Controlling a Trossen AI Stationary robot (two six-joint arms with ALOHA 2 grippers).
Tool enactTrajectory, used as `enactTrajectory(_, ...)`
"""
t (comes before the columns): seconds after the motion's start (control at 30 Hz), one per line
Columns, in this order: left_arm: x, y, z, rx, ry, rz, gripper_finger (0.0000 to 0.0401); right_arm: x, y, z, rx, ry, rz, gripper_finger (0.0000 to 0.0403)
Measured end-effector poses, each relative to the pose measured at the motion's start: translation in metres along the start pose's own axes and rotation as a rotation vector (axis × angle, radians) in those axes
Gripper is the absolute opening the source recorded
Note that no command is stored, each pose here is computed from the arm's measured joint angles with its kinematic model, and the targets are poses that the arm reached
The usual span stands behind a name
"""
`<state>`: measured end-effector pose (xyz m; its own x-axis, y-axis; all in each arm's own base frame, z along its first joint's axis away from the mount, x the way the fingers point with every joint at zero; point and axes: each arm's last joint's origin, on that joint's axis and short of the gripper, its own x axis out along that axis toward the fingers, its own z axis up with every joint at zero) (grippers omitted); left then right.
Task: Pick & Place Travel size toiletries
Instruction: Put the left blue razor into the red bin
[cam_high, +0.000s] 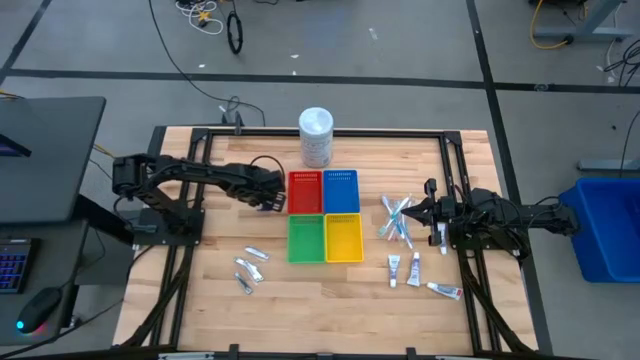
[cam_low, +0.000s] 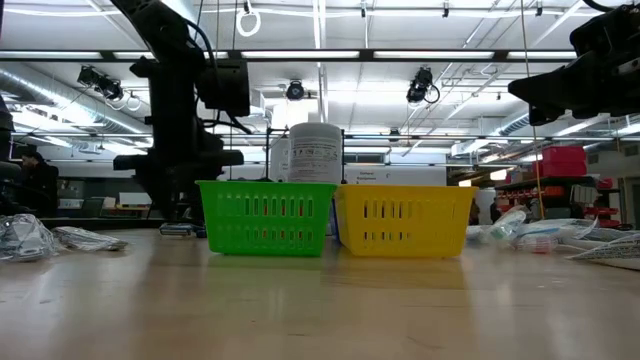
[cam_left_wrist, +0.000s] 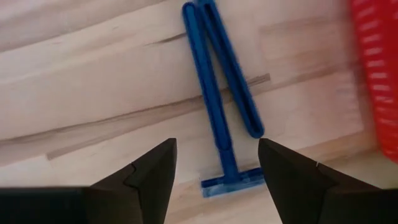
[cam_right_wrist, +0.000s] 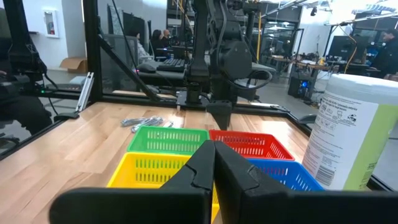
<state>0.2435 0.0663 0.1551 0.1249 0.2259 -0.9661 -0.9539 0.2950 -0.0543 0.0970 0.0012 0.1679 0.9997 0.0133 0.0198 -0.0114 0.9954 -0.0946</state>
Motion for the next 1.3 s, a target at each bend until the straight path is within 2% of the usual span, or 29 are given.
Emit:
enactTrajectory(0.8,0.002,0.002,0.013,-0.021,-0.014,-0.054,0.0234,0.000,0.000,0.000,0.000,0.000,0.000,0.0013)
enactTrajectory(1.07,0.015,0.007,0.005,-0.069,0.022,-0.108,0.0233,0.000,0.000,0.000,0.000,0.000,0.000,0.0013)
enactTrajectory(1.3,0.016,0.009,0.004,-0.065,0.021,-0.085,0.0233,0.000,0.000,0.000,0.000,0.000,0.000,0.0013)
